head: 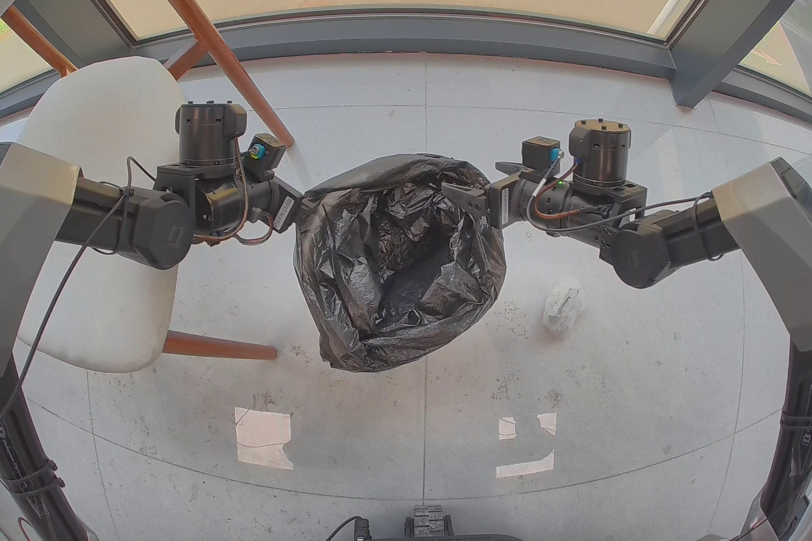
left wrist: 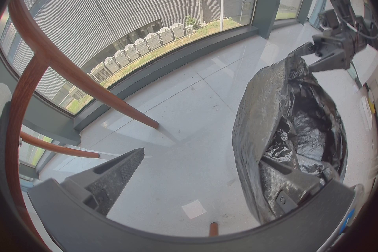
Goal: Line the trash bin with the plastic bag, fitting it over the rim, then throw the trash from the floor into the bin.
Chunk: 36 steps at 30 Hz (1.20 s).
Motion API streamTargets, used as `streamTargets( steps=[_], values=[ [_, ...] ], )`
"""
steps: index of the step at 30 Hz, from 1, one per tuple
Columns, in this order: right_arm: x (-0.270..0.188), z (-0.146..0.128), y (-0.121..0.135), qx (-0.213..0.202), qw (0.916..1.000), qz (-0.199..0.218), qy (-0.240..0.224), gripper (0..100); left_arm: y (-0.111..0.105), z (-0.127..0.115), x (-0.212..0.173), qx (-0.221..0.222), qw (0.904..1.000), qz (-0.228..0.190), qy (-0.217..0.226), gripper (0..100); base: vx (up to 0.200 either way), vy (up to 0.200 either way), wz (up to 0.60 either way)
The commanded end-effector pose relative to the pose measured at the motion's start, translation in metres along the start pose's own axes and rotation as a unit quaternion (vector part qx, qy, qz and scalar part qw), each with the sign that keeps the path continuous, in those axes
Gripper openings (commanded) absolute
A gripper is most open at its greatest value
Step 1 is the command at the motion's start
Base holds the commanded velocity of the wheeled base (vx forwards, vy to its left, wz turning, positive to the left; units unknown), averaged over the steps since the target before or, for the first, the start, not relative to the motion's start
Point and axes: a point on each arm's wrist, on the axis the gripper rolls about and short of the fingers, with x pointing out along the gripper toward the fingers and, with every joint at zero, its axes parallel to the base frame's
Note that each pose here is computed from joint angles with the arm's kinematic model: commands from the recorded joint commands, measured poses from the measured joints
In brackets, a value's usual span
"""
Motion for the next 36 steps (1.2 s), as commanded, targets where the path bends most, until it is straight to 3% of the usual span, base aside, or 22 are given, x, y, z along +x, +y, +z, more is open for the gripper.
streamTargets(
  steps=[1, 10, 15, 21, 24, 31, 36],
  values=[
    [-0.028, 0.014, -0.002, 0.0, 0.9999, -0.007, -0.008, 100, 0.008, -0.018, 0.01, 0.007, 0.9997, 0.003, 0.022, 100, 0.0, 0.0, 0.0],
    [-0.04, 0.005, 0.0, 0.006, 0.9999, -0.013, 0.006, 100, 0.001, -0.028, 0.021, 0.01, 0.9993, -0.005, 0.037, 100, 0.0, 0.0, 0.0],
    [-0.054, -0.014, 0.005, 0.082, 0.9954, -0.018, 0.046, 100, -0.005, -0.016, 0.012, 0.0, 0.9997, -0.013, 0.021, 100, 0.0, 0.0, 0.0],
    [-0.061, -0.035, 0.008, 0.114, 0.99, -0.02, 0.081, 100, -0.013, -0.002, -0.005, -0.009, 0.9997, -0.023, 0.004, 100, 0.0, 0.0, 0.0],
    [-0.066, -0.053, 0.018, 0.146, 0.9829, -0.016, 0.112, 100, -0.012, 0.012, -0.021, -0.032, 0.9992, -0.02, -0.014, 100, 0.0, 0.0, 0.0],
    [-0.067, -0.061, 0.023, 0.152, 0.98, -0.028, 0.125, 100, -0.003, 0.025, -0.046, -0.034, 0.9987, -0.011, -0.037, 100, 0.0, 0.0, 0.0],
    [-0.068, -0.059, 0.023, 0.151, 0.9806, -0.028, 0.122, 100, -0.027, 0.026, -0.072, -0.062, 0.9964, -0.049, -0.03, 100, 0.0, 0.0, 0.0]
  ],
)
